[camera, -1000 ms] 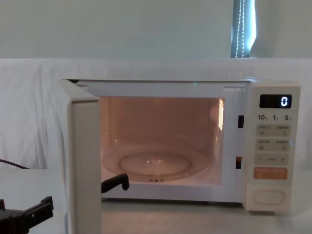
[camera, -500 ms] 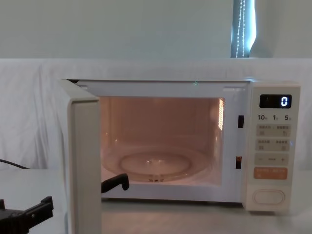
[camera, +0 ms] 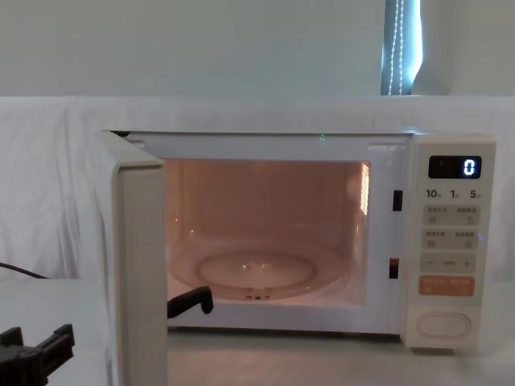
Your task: Press the button to open the microwave door with one hand; close the microwave door with the other hand.
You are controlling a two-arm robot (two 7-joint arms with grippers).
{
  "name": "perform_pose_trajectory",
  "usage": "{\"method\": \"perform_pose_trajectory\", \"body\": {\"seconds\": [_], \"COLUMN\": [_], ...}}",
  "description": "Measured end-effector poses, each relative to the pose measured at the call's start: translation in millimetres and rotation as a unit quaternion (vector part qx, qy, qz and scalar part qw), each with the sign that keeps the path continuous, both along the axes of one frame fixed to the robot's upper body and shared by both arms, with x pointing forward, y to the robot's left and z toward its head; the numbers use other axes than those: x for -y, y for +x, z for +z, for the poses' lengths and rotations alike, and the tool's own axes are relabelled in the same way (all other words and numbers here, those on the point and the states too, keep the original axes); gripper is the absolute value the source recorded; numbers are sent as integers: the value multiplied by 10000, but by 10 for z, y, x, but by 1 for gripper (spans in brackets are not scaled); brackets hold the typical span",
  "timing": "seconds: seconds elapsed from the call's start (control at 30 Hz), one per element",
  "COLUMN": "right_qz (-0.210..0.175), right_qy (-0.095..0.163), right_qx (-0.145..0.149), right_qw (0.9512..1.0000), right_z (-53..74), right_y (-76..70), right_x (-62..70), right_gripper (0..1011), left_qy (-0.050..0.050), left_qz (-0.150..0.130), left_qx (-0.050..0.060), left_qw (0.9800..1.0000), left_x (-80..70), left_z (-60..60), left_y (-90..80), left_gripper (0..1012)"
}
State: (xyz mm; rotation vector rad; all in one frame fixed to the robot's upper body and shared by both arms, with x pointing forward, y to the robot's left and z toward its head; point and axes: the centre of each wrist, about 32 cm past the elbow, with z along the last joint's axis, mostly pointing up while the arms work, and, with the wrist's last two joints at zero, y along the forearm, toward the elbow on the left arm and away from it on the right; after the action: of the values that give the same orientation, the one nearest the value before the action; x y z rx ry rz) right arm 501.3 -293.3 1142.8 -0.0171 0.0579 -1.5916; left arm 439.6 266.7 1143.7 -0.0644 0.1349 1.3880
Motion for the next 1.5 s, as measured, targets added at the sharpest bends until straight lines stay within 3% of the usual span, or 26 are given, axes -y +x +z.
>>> {"method": "perform_pose_trajectory", "body": {"seconds": [0.33,0.7,0.9,1.07,1.33,1.5], "right_qz": [0,0,0,0,1,0], "right_qy": [0,0,0,0,0,0], "right_qx": [0,0,0,0,0,0], "right_qw": [10000,10000,10000,10000,10000,10000], "right_z": [0,0,0,0,0,0], "right_y": [0,0,0,0,0,0], "right_x": [0,0,0,0,0,0], "right_gripper": [1002,1002,1002,1002,1002,1002], "left_qy": [0,0,2,-42,-72,-172], "left_qz": [0,0,-3,-86,-296,-509], "left_qx": [0,0,1,-25,-57,-28], "left_qw": [10000,10000,10000,10000,9995,9986], "left_x": [0,0,-1,-88,-281,-450], "left_z": [0,0,3,82,236,388], "left_y": [0,0,-2,-63,-220,-353], "left_gripper": [301,0,0,0,0,0]}}
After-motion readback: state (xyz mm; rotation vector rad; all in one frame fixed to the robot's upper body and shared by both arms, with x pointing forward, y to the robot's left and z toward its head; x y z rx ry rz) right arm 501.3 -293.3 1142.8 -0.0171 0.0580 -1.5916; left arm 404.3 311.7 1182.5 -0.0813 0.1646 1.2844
